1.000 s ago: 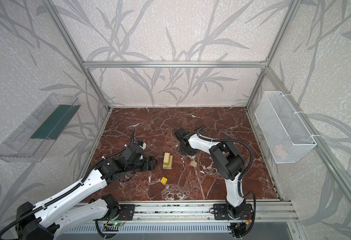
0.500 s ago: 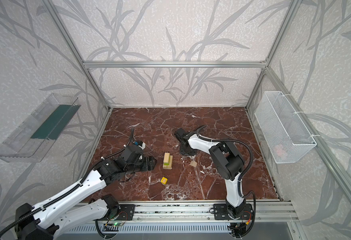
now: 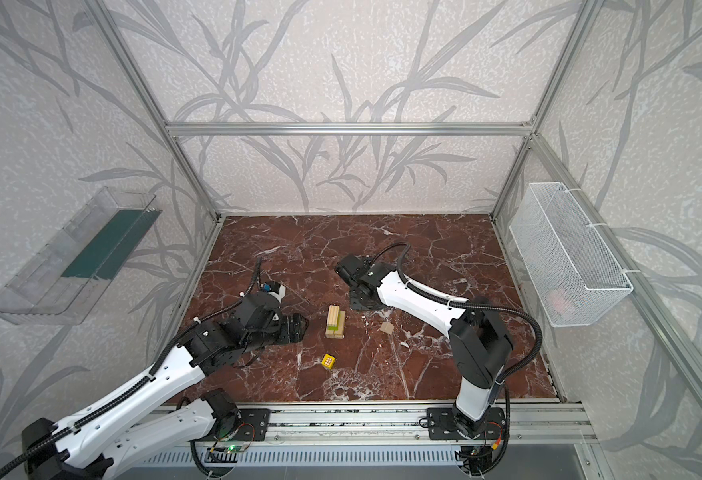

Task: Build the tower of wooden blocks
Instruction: 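Lift the red cube with the right gripper and carry it toward the blocks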

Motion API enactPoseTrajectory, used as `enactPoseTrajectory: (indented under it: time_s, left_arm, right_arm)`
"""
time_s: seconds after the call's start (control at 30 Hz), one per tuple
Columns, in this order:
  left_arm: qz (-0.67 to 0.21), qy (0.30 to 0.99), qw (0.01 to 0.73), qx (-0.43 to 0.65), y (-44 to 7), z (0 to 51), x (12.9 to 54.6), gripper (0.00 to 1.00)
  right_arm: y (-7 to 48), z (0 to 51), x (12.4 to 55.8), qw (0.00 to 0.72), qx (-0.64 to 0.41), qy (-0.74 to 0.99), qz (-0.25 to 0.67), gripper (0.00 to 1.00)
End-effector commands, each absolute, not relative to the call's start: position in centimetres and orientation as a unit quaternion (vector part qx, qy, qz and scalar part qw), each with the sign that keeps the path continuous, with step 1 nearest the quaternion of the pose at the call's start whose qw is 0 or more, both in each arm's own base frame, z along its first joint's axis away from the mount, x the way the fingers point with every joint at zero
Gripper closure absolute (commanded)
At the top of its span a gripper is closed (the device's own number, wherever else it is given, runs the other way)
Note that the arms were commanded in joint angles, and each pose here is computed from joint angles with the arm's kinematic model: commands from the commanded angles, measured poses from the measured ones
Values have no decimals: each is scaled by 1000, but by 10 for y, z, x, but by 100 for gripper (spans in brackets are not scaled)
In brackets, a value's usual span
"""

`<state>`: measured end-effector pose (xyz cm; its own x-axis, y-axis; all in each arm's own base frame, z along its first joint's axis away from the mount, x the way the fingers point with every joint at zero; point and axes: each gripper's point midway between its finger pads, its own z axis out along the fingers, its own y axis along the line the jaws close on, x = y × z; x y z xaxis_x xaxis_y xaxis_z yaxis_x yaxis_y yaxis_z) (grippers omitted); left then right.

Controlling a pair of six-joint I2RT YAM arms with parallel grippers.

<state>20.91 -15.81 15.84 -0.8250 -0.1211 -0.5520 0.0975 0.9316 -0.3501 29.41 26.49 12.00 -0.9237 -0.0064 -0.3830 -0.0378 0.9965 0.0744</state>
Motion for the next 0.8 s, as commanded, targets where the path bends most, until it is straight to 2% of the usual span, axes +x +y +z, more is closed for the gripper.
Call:
enactPoseTrajectory:
  time_s: [0.0, 0.5, 0.77]
  left_arm:
    - [-161, 938, 308, -18, -143, 160, 207, 13]
    - [-128, 936, 323, -59, -112, 158, 196, 13]
    - [-123, 934, 327, -67, -105, 157, 193, 11]
  right_arm:
    - [264, 138, 282, 202, 6, 979, 30, 74]
    - [347, 134, 255, 208, -10, 976, 61, 74]
    - [357, 117, 257, 203, 2, 978, 42, 74]
